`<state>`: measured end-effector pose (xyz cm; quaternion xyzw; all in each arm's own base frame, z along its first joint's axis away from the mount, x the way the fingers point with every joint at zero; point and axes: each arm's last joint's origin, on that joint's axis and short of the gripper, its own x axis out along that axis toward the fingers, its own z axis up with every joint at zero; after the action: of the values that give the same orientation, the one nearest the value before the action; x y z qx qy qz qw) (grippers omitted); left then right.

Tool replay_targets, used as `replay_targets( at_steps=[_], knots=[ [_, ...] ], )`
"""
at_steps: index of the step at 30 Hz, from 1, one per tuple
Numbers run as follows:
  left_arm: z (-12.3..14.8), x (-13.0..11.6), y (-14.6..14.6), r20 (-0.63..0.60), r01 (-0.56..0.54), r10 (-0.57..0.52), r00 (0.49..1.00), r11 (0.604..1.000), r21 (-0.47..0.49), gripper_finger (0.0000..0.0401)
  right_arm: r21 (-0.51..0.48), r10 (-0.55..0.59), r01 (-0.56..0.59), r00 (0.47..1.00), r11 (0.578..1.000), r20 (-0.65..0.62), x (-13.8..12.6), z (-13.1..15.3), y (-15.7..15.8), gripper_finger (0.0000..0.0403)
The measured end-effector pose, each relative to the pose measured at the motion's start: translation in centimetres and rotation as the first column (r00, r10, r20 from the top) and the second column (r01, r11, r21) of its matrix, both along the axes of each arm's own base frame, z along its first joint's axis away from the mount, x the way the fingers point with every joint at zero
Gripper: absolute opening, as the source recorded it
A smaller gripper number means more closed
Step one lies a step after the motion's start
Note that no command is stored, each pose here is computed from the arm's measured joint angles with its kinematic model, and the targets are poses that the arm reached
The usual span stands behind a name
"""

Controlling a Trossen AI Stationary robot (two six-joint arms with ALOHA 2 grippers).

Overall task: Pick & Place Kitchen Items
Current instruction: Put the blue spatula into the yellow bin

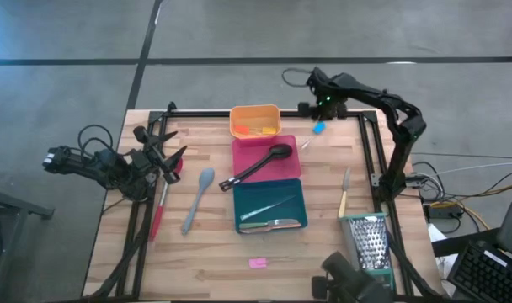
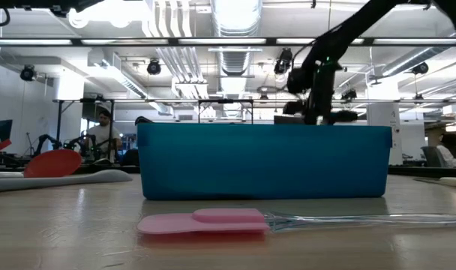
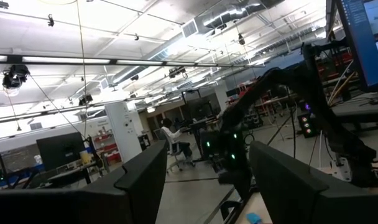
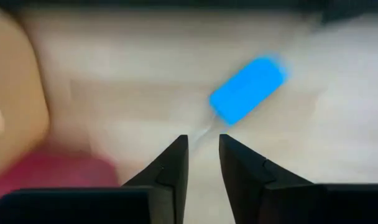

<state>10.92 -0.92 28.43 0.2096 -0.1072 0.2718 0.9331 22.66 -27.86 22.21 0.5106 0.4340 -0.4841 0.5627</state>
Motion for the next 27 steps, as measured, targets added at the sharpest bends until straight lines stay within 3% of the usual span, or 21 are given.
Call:
replay_targets(
  at_steps=[3, 7, 19, 27],
  knots=[
    [0.0, 0.0, 0.0, 0.001, 0.0, 0.0, 1.0, 1.0, 0.0, 0.0234, -0.079, -0.03, 0.027, 0.999, 0.997, -0.039, -0.4, 1.1, -0.6, 0.0102],
    [0.0, 0.0, 0.0, 0.003, 0.003, -0.003, 1.0, 1.0, -0.004, 0.0234, -0.085, -0.047, 0.044, 0.998, 0.995, -0.035, -0.2, 0.9, -1.1, 0.0132],
    [0.0, 0.0, 0.0, 0.009, 0.007, -0.007, 1.0, 1.0, -0.014, 0.0234, -0.005, -0.066, 0.065, 0.993, 0.998, -0.1, 0.1, -2.5, -1.8, 0.0265],
    [0.0, 0.0, 0.0, 0.009, 0.007, -0.007, 1.0, 1.0, -0.014, 0.0234, 0.038, -0.103, 0.109, 0.986, 0.993, -0.134, 0.3, -4.2, -2.1, 0.0297]
  ],
)
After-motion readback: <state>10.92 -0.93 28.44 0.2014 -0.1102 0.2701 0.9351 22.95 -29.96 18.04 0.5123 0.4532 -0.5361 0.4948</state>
